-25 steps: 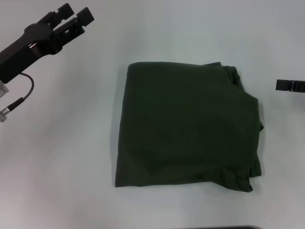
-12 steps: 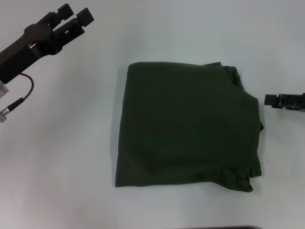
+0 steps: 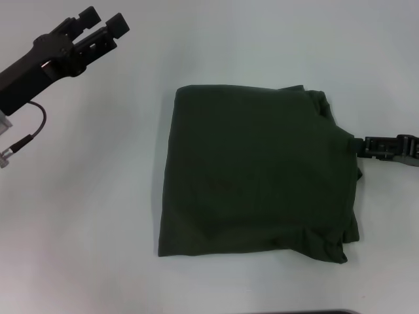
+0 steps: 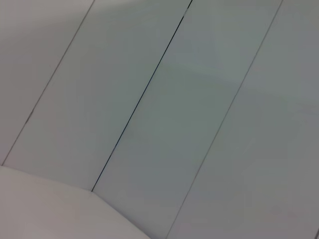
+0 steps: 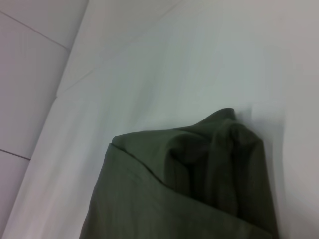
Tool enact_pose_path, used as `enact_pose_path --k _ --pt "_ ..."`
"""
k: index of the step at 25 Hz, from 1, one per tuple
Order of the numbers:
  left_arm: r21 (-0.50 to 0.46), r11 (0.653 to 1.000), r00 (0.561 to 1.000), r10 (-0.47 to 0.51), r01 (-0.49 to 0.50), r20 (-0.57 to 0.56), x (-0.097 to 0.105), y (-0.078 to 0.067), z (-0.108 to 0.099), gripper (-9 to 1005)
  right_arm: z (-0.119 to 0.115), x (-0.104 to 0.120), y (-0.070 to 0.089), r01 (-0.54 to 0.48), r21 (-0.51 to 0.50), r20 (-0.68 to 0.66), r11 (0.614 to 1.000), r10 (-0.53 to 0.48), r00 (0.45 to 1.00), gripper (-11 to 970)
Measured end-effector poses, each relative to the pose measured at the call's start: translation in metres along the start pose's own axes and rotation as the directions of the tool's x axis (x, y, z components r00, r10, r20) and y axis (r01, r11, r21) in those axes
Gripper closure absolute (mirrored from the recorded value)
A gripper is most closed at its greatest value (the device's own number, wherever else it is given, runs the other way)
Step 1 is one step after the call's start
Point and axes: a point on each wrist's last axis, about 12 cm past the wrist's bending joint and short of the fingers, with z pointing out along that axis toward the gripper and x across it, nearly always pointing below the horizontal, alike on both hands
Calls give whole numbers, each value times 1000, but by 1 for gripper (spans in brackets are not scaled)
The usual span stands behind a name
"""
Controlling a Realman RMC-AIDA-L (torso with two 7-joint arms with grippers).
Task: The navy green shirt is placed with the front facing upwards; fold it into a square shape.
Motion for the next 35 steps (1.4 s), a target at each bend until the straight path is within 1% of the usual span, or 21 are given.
enact_pose_path --k 5,11,17,22,28,33,35 --pt "-2 1000 1000 7 -7 -1 1 0 -1 93 4 3 -2 -20 5 14 1000 20 1000 374" --pt "0 1000 1000 10 -10 0 0 0 0 93 14 1 1 -18 -3 17 1000 18 1000 372" --pt "-2 1000 1000 12 -12 -1 0 0 0 93 14 0 2 -25 -18 29 1000 25 999 374" --pt "-13 1000 1000 12 -12 -3 1 1 0 93 13 1 2 -31 -21 36 999 31 999 424" --pt "-12 1000 1000 15 -15 -3 0 1 1 93 18 -1 4 -19 -26 34 999 20 999 484" --pt "-11 1000 1000 16 -16 -3 0 2 2 93 14 -2 8 0 -68 72 998 5 997 687" --pt "-11 1000 1000 20 -20 -3 0 1 2 93 11 -3 9 7 -86 93 996 1 996 836"
